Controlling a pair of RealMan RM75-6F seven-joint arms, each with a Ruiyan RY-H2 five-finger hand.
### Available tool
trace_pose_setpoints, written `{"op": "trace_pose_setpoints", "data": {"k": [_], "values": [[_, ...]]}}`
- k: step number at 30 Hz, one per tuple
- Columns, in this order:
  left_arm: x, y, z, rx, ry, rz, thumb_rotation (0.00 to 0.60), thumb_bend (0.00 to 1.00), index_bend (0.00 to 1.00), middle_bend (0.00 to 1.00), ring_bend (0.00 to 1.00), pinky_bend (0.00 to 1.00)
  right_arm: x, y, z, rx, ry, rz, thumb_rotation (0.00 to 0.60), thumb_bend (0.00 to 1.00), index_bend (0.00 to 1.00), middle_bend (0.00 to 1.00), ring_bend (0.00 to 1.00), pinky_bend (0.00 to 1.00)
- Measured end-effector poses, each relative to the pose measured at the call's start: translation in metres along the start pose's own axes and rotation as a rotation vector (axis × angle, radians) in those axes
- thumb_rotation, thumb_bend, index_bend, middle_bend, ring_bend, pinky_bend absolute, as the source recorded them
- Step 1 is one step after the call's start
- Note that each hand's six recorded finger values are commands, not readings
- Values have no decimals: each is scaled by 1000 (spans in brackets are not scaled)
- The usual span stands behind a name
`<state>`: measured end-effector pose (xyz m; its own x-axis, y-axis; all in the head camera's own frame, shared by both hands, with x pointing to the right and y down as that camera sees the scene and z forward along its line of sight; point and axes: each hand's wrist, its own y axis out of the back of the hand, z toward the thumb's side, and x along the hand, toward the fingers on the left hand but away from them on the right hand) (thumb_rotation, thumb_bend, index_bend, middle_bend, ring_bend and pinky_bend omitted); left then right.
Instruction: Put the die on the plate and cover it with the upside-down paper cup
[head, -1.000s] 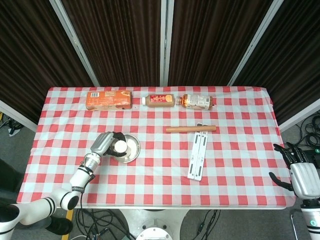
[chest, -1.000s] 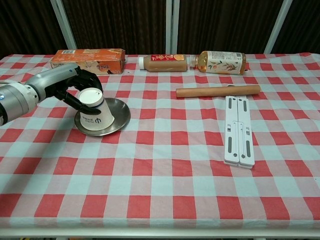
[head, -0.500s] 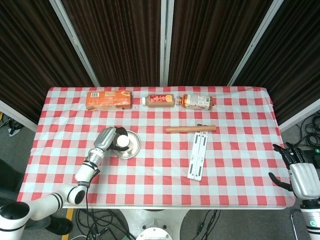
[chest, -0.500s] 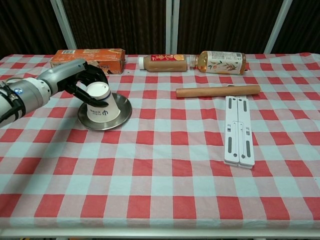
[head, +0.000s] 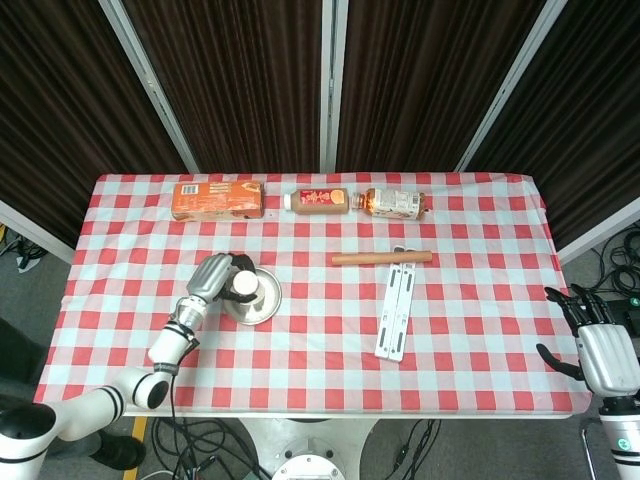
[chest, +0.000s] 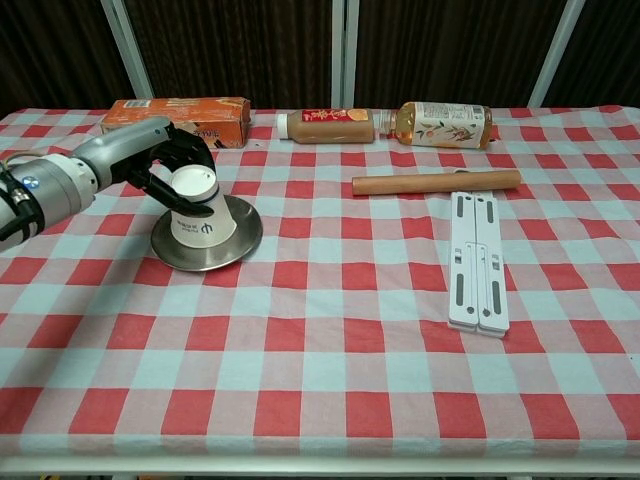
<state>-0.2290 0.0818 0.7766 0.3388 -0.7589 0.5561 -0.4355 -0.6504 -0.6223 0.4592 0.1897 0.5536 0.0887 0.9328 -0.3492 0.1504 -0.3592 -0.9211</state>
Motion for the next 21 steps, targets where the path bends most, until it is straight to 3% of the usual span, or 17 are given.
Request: {"op": "trace_pose_setpoints", "data": {"k": [5,13,21], "values": [[10,2,-9,-29,48,6,600,191,488,527,391,322,0,-1,1,0,3,3,600,129,123,248,83,140],[-14,-7,0,-82,-11,-32,600,190,488,526,391,322,-2,-3,2,0,6,9,600,129,123,248,83,140],[-16,-8,4,-38,-37,-37,600,190,488,525,391,321,-2,-3,0,1,-1,12,600,129,122,248,82,140]]}}
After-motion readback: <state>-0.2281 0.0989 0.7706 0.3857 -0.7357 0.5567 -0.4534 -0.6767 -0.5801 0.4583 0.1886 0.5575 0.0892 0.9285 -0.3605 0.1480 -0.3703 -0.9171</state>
